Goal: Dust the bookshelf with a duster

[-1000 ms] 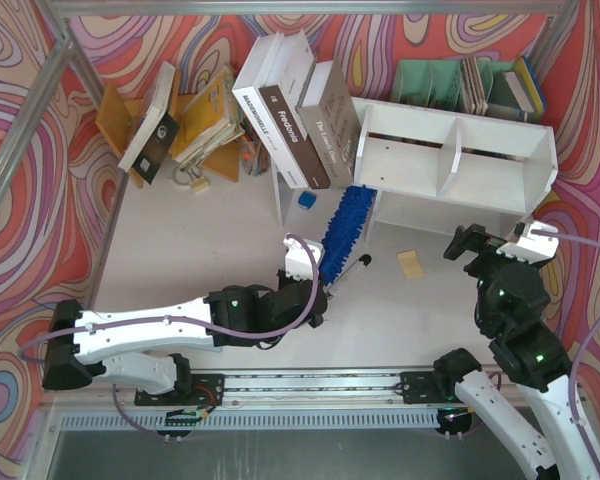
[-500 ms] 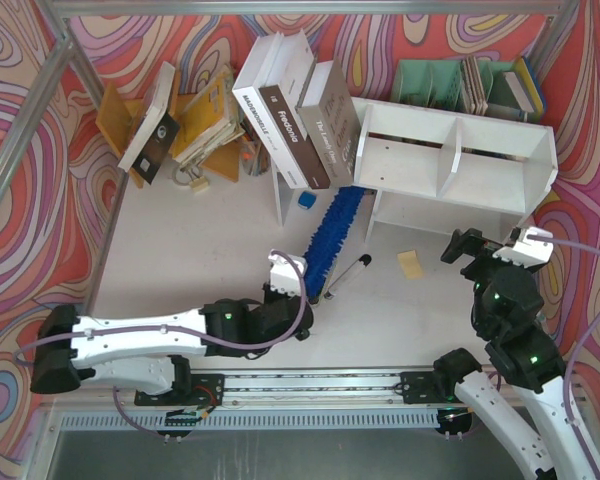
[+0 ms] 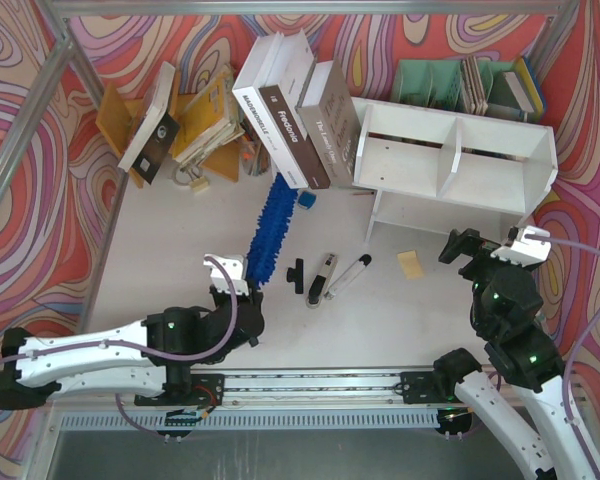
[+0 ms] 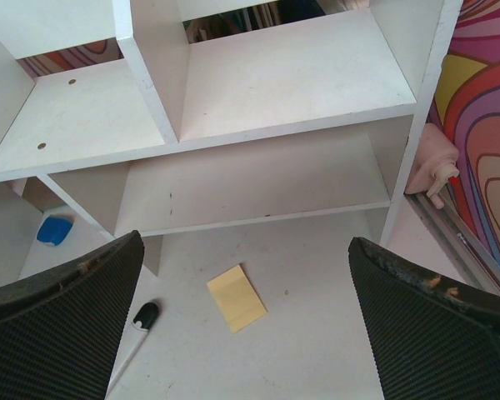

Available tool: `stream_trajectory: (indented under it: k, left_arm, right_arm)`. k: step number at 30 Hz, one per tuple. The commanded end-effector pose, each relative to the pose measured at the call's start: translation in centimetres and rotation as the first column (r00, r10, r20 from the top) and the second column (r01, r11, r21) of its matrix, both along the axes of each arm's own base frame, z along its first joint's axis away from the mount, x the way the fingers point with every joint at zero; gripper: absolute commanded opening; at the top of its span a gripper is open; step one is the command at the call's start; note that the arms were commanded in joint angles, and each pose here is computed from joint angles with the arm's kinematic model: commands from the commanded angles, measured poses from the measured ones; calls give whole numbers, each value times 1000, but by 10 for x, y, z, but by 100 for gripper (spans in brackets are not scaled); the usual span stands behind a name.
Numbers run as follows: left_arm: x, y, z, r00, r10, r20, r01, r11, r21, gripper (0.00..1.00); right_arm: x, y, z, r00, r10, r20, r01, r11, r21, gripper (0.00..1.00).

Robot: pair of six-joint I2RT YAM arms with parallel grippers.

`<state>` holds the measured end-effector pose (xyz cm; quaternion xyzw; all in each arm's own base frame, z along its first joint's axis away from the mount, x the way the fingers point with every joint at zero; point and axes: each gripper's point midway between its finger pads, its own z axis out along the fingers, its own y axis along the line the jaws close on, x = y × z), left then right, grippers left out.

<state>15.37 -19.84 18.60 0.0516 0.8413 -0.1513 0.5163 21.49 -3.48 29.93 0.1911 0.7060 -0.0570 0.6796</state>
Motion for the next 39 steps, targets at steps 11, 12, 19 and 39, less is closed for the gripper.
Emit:
stream_trajectory:
  k: [11,12,19,39]
  left_arm:
    - [0,12,-46,997,65,-47,-64,997,31,0]
    - [-3,11,-53,996,59,-67,-57,998,32,0]
    - [-8,10,-89,984,88,-153,-86,996,16,0]
    - [8,-8,10,1000,-15,2,15,1000,22,0]
  right_arm:
    - [4,1,4,1000,-5,24,5,1000,11,99]
    - [4,1,4,1000,-3,24,3,1000,12,99]
    - [4,1,4,1000,-1,24,1,1000,12,99]
    - [1,-1,3,1000,-10,30,10,1000,11,99]
